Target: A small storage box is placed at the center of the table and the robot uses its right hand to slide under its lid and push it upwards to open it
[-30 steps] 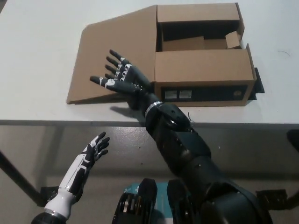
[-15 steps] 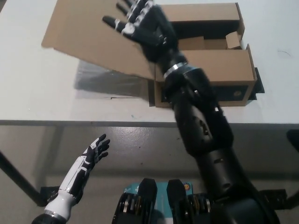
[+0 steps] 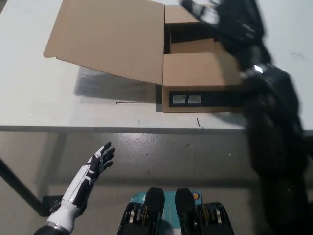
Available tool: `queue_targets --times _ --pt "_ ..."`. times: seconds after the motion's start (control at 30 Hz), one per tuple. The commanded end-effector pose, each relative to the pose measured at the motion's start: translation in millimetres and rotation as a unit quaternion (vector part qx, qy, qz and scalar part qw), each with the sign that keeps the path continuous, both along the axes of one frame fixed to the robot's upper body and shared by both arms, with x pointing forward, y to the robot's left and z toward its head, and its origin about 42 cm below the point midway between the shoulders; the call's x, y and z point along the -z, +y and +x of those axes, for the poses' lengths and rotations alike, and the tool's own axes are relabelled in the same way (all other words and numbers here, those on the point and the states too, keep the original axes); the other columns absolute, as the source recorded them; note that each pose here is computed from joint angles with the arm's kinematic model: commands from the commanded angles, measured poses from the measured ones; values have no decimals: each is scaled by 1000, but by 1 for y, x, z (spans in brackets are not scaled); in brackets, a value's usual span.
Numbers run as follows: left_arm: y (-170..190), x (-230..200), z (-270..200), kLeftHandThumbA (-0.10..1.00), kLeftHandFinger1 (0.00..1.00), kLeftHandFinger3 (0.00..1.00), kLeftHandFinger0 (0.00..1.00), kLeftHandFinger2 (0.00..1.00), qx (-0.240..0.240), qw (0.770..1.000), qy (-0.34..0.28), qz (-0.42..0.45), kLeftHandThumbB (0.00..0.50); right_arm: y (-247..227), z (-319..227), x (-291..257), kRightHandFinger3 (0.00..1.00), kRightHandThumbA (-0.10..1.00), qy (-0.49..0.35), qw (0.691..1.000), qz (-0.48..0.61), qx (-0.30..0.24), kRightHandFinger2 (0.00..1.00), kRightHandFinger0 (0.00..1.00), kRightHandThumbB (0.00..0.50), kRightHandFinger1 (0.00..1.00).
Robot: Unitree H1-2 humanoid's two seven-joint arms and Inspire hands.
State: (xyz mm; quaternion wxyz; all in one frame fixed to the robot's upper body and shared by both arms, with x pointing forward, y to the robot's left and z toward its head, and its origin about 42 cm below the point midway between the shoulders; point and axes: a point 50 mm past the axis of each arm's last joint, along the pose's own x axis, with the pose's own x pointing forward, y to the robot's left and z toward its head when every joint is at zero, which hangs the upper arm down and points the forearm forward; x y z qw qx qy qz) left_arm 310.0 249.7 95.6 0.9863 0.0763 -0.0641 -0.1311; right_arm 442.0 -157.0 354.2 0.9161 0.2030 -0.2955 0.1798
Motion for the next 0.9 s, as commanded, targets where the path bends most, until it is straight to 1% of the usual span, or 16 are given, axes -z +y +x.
queue_targets --times 0.0,0.07,0.13,0.2,0.27,0.37,0.47,0.5,0.57,0.63,0.7,0.73,0.77,0.8,0.83,0.87 --pt "7 -7 -1 1000 1000 1000 1000 1000 0 1000 -25 2 279 -92 -208 -43 1000 1000 -313 938 -86 123 1000 1000 376 1000" --pt "7 -7 1 1000 1000 1000 1000 1000 0 1000 -26 4 275 -102 -215 -23 1000 1000 -283 946 -86 134 1000 1000 350 1000" --pt "6 -6 0 1000 1000 1000 1000 1000 -1 1000 -24 4 278 -110 -222 -7 1000 1000 -254 953 -89 139 1000 1000 344 1000" --pt "6 -5 1 1000 1000 1000 1000 1000 -1 1000 -25 1 277 -114 -224 15 1000 1000 -209 962 -89 149 1000 1000 390 1000" --pt "8 -5 1 1000 1000 1000 1000 1000 -5 1000 -24 0 282 -115 -220 32 1000 1000 -179 966 -103 157 1000 1000 389 1000" --pt "6 -5 0 1000 1000 1000 1000 1000 -4 1000 -21 -1 294 -116 -212 66 1000 1000 -120 972 -104 175 1000 1000 343 1000" --pt "7 -5 0 1000 1000 1000 1000 1000 -4 1000 -24 3 297 -111 -203 99 1000 1000 -61 976 -109 176 1000 1000 315 1000" --pt "8 -3 -2 1000 1000 1000 1000 1000 -4 1000 -23 4 304 -108 -198 115 1000 1000 -35 979 -109 168 1000 1000 294 1000" --pt "8 -4 -2 1000 1000 1000 1000 1000 -3 1000 -24 2 305 -105 -190 133 1000 1000 -11 980 -112 166 1000 1000 288 1000" --pt "7 -7 -1 1000 1000 1000 1000 1000 -2 1000 -22 -2 305 -102 -179 157 1000 1000 25 979 -123 162 1000 1000 258 1000" --pt "5 -9 0 1000 1000 1000 1000 1000 -1 1000 -23 -3 304 -96 -171 174 1000 1000 51 981 -119 147 1000 1000 195 1000" --pt "5 -9 1 1000 1000 1000 1000 1000 -1 1000 -24 -2 302 -95 -169 176 1000 1000 53 981 -118 144 1000 1000 182 1000" --pt "5 -9 1 1000 1000 1000 1000 1000 -1 1000 -25 1 314 -90 -166 183 1000 1000 72 980 -120 140 1000 1000 185 1000" --pt "6 -9 2 1000 1000 1000 1000 1000 1 1000 -26 -1 301 -89 -162 190 1000 1000 78 980 -122 139 1000 1000 169 1000" --pt "6 -9 3 1000 1000 1000 1000 1000 1 1000 -27 -4 301 -88 -160 195 1000 1000 86 978 -129 143 1000 1000 180 1000" --pt "6 -10 3 1000 1000 1000 1000 1000 1 1000 -27 -4 301 -87 -157 201 1000 1000 99 975 -134 146 1000 1000 212 1000"
